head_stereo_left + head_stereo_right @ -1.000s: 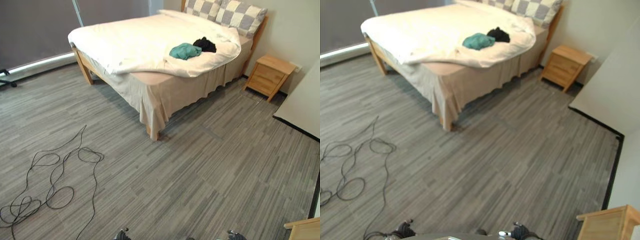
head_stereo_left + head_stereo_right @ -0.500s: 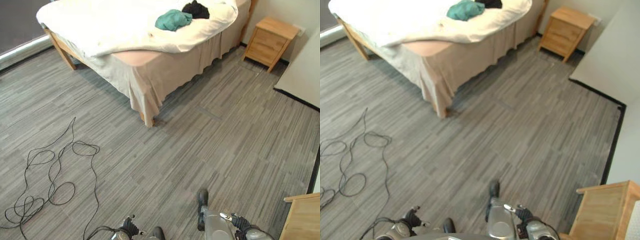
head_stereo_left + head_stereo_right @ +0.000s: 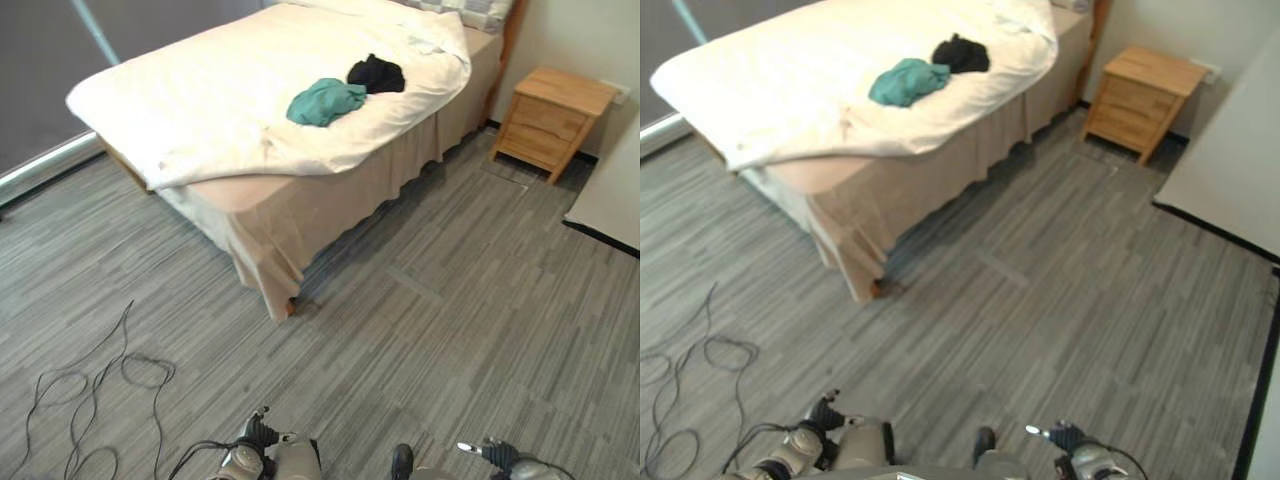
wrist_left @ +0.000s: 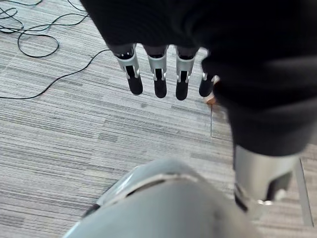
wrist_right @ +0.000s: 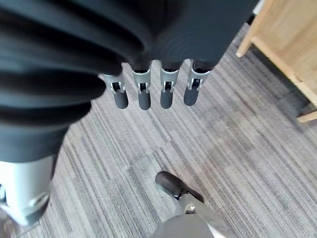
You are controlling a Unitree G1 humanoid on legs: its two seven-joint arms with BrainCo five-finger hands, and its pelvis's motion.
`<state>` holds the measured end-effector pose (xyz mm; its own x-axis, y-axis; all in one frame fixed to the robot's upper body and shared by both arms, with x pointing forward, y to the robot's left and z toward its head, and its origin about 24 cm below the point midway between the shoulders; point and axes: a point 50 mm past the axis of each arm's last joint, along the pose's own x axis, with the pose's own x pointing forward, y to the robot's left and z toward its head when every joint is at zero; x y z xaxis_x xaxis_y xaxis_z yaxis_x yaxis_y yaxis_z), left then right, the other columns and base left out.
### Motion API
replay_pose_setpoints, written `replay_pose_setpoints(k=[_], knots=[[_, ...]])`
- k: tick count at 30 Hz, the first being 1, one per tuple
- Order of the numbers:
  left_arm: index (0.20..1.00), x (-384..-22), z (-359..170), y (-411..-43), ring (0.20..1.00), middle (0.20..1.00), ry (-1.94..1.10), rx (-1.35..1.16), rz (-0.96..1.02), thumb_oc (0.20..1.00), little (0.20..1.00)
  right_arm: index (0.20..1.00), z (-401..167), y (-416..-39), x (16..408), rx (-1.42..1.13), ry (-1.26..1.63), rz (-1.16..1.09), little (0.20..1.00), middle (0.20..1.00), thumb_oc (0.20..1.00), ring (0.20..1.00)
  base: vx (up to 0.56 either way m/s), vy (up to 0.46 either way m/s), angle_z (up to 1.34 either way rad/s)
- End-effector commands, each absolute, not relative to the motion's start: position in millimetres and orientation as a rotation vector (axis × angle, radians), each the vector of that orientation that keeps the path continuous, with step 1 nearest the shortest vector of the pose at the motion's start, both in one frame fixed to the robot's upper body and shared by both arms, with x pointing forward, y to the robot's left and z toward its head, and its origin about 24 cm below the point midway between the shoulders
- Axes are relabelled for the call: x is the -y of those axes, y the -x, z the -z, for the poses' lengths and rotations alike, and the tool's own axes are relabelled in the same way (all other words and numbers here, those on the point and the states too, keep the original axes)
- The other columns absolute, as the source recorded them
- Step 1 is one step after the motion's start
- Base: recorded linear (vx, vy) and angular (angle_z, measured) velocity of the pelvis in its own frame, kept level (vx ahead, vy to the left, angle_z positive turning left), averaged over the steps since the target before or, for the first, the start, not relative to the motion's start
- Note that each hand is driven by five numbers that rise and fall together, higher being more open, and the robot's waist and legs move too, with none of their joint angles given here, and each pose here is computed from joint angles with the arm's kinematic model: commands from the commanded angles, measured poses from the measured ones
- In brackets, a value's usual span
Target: Tidy up the quilt and then pick up the clothes from the bed and put them into the laundry hamper.
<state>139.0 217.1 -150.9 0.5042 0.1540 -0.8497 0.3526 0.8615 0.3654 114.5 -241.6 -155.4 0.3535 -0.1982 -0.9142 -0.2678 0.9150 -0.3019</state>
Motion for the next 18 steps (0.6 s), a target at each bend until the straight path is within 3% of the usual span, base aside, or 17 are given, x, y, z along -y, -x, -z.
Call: replay_pose_setpoints(k=[1,8,12,18], knots=[[1.0,-197,157,-131,1.0,1.0,-0.504,-1.069,0.165,1.0,1.0,1.0,153,-122,243,-1.182,0.457,-0.035,1.0,1.0,1.0,1.0,0.48,0.037,0.03],[1.0,-215,163,-106,1.0,1.0,-0.535,-1.176,0.152,1.0,1.0,1.0,155,-129,219,-1.135,0.442,-0.126,1.0,1.0,1.0,1.0,0.59,0.073,-0.3],[1.0,-217,158,-119,1.0,1.0,-0.545,-1.124,0.138,1.0,1.0,1.0,152,-138,216,-1.096,0.473,-0.135,1.0,1.0,1.0,1.0,0.48,-0.065,0.93],[1.0,-218,151,-138,1.0,1.0,-0.591,-1.05,0.161,1.0,1.0,1.0,153,-133,222,-1.117,0.44,-0.103,1.0,1.0,1.0,1.0,0.35,-0.275,1.08]])
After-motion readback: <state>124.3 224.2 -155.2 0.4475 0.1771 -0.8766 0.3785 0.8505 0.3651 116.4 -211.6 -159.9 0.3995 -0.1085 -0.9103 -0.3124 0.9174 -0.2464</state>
